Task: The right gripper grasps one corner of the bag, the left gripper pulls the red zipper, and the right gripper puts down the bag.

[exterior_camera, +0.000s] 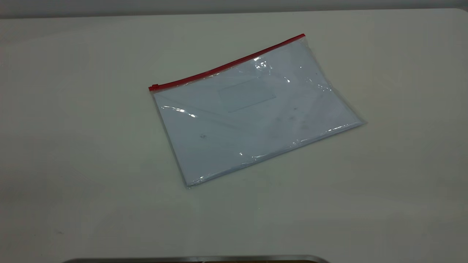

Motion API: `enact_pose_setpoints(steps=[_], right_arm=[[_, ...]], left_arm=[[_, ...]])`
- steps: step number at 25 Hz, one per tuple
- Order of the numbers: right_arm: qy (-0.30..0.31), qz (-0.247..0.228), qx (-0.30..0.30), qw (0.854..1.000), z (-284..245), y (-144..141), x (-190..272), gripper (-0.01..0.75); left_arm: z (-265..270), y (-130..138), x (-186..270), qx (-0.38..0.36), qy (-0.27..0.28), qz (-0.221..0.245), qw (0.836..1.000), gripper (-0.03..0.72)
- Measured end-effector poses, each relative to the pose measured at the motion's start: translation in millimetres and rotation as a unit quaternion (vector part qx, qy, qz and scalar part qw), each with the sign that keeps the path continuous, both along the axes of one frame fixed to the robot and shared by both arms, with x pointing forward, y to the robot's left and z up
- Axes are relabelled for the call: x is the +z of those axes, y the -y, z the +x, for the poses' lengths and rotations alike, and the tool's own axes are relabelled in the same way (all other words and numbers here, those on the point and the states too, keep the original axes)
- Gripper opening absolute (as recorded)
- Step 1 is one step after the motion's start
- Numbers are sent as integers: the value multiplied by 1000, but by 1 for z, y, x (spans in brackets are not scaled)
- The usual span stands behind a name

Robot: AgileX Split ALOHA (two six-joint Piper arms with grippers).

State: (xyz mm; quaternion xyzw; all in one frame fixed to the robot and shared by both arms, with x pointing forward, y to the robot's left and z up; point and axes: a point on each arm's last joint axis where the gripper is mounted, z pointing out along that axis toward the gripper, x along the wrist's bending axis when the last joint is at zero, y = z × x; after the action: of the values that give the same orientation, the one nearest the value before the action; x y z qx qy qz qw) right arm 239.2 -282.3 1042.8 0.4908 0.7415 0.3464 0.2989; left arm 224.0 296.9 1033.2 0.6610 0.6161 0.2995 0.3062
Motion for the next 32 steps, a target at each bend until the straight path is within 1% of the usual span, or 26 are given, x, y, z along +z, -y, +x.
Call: enact_pose_setpoints(steps=[20, 24, 27, 32], right_arm=[[1, 0, 0, 1000, 0, 0, 0, 557], [15, 1, -9, 1000, -4, 0, 0, 557], [37, 1, -21, 999, -10, 0, 0, 557], [39, 2, -33, 999, -11, 1, 0, 556]], left_arm=[[-2, 0, 0, 1, 4, -1, 1000, 480], [-2, 0, 0, 1, 4, -1, 1000, 480], [-2, 0, 0, 1, 4, -1, 1000, 480], [-2, 0, 0, 0, 4, -1, 1000, 480]])
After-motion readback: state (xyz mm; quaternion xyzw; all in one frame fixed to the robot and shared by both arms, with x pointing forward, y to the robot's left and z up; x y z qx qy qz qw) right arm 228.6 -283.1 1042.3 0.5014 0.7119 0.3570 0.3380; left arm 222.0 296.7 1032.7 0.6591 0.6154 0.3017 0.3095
